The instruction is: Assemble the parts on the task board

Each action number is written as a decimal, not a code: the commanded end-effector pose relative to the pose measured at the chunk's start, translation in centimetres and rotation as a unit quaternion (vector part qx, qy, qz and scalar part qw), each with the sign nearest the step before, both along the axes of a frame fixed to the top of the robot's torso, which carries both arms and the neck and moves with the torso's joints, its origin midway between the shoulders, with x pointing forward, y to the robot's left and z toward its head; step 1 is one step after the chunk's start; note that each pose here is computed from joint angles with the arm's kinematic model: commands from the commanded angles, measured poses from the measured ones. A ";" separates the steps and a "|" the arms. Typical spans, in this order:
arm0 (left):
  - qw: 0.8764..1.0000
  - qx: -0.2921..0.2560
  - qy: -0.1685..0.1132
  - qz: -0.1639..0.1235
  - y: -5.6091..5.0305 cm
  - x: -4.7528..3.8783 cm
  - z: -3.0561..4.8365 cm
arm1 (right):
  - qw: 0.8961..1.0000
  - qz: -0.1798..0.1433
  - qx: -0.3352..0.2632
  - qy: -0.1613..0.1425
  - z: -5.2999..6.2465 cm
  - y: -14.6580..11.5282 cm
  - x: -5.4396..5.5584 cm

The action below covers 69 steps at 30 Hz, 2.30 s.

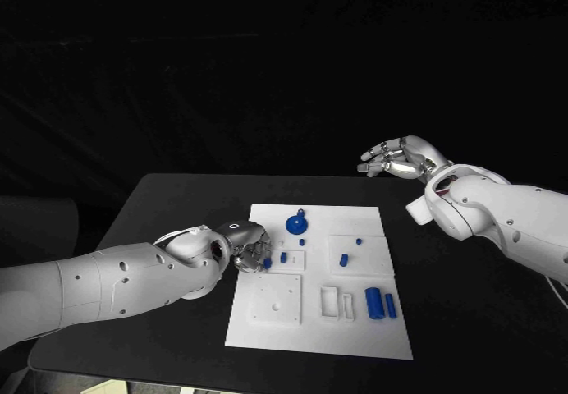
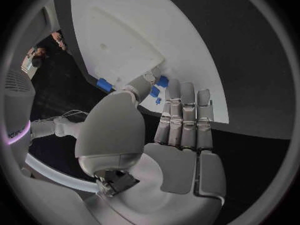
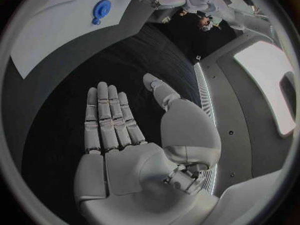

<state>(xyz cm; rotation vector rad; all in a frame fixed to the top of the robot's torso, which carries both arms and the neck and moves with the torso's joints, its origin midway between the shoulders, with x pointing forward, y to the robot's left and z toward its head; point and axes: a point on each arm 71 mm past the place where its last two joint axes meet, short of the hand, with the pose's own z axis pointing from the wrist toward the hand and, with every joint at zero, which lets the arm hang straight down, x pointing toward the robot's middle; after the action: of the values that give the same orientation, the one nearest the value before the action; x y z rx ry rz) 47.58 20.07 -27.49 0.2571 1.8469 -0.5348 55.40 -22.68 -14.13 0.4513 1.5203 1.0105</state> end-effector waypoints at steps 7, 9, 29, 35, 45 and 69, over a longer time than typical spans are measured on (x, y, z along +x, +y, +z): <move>1.000 0.006 0.006 -0.001 -0.3 -0.13 -0.32 | 1.000 0.010 0.001 0.000 0.0 0.2 -0.1; 1.000 0.006 0.005 0.001 -0.3 -0.11 -0.32 | 1.000 0.009 0.001 0.000 0.0 0.2 -0.1; 1.000 0.007 0.001 0.019 -0.1 0.01 -0.27 | 1.000 0.009 0.001 0.000 0.0 0.2 -0.1; 1.000 0.001 -0.003 0.008 -0.4 -0.09 -0.17 | 1.000 0.009 0.001 0.001 0.0 0.2 -0.1; 1.000 0.023 -0.011 0.016 -0.2 0.06 -0.24 | 1.000 0.010 0.001 0.001 0.0 0.2 -0.1; 0.999 0.031 0.002 0.018 -1.0 -0.08 -0.69 | 1.000 0.010 0.001 0.001 0.0 0.2 -0.1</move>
<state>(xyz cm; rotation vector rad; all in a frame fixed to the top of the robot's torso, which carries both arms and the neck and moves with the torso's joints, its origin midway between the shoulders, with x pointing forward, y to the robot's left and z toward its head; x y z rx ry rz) 47.70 19.15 -27.71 0.2537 1.8438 -0.4724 55.37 -22.61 -14.16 0.4525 1.5224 1.0130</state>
